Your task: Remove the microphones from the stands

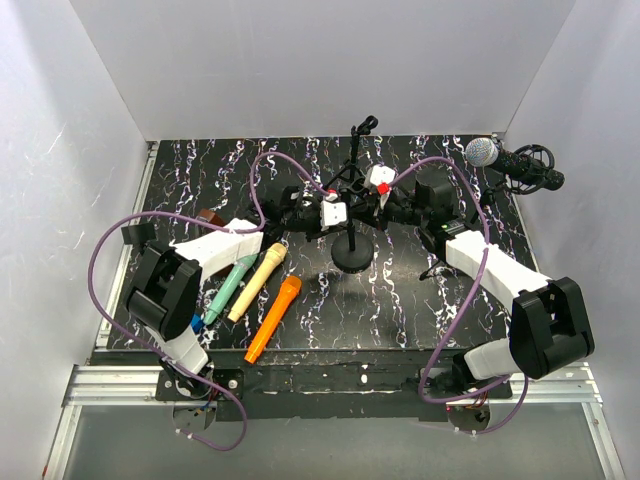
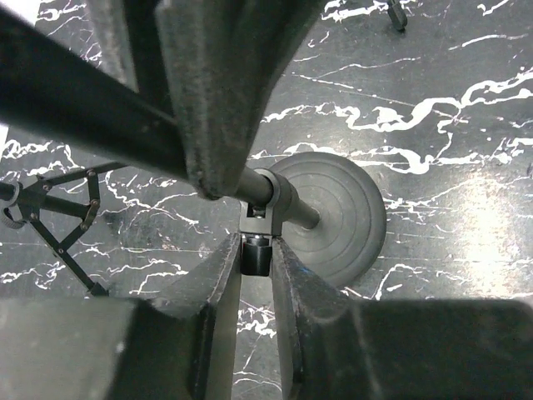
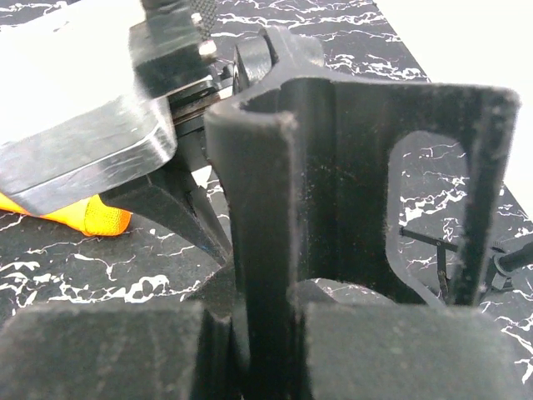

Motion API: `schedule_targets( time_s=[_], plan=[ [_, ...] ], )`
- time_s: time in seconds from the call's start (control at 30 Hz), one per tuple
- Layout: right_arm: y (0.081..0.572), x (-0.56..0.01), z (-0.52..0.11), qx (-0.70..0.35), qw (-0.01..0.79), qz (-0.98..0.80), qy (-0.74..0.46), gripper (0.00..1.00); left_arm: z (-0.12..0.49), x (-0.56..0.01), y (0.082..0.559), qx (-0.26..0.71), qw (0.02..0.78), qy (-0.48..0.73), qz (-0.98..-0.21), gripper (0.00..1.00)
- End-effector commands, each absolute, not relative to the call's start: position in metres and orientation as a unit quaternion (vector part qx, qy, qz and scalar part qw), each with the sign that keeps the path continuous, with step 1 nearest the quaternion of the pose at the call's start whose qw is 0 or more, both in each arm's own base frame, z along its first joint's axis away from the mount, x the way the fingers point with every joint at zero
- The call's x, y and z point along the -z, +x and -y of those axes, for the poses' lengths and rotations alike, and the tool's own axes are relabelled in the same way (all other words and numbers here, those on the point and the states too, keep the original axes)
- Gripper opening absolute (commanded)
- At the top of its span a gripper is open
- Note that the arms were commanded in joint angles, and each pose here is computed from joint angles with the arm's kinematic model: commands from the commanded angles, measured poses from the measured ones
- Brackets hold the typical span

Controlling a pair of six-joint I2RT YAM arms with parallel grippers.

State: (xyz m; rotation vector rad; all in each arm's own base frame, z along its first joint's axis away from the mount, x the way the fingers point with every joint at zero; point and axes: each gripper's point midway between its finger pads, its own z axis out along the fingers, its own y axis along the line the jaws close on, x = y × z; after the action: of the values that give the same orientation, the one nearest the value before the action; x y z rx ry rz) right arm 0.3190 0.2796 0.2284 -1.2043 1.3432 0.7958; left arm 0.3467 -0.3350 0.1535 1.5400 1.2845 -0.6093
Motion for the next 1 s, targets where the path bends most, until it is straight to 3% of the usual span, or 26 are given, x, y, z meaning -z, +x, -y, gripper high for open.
schedule_targets(
  time_s=[0.0, 0.07, 0.17, 0.37, 0.67, 0.83, 0.87, 0.93, 0.97],
  plan=[
    [0.313, -0.228, -0.283, -0.353, 0.534, -0.575, -0.510, 0.01, 0.340, -0.164, 0.352, 0.242, 0.512, 0.640, -0.520, 0.13],
    [0.313, -0.228, -0.283, -0.352, 0.535, -0.574, -0.511, 0.01, 0.340, -0.166, 0.354, 0.242, 0.508, 0.636, -0.529, 0.00],
    [0.313, -0.229, -0.282, -0.344, 0.541, -0.565, -0.519, 0.01, 0.333, -0.175, 0.357, 0.289, 0.471, 0.587, -0.591, 0.00],
    [0.306, -0.231, -0.279, -0.328, 0.556, -0.540, -0.539, 0.01, 0.315, -0.198, 0.376, 0.531, 0.263, 0.302, -0.747, 0.00],
    [0.303, -0.227, -0.284, -0.329, 0.560, -0.522, -0.553, 0.01, 0.321, -0.190, 0.365, 0.651, 0.034, 0.153, -0.743, 0.00],
    [0.307, -0.227, -0.285, -0.326, 0.564, -0.522, -0.551, 0.01, 0.314, -0.154, 0.348, 0.637, -0.169, -0.009, -0.752, 0.00],
    [0.307, -0.225, -0.285, -0.326, 0.562, -0.524, -0.550, 0.01, 0.313, -0.154, 0.346, 0.631, -0.209, -0.046, -0.746, 0.07],
    [0.307, -0.224, -0.285, -0.329, 0.561, -0.526, -0.549, 0.01, 0.310, -0.154, 0.343, 0.629, -0.212, -0.056, -0.746, 0.35],
    [0.306, -0.223, -0.285, -0.329, 0.560, -0.526, -0.549, 0.01, 0.309, -0.156, 0.341, 0.629, -0.214, -0.058, -0.745, 0.44]
  ],
)
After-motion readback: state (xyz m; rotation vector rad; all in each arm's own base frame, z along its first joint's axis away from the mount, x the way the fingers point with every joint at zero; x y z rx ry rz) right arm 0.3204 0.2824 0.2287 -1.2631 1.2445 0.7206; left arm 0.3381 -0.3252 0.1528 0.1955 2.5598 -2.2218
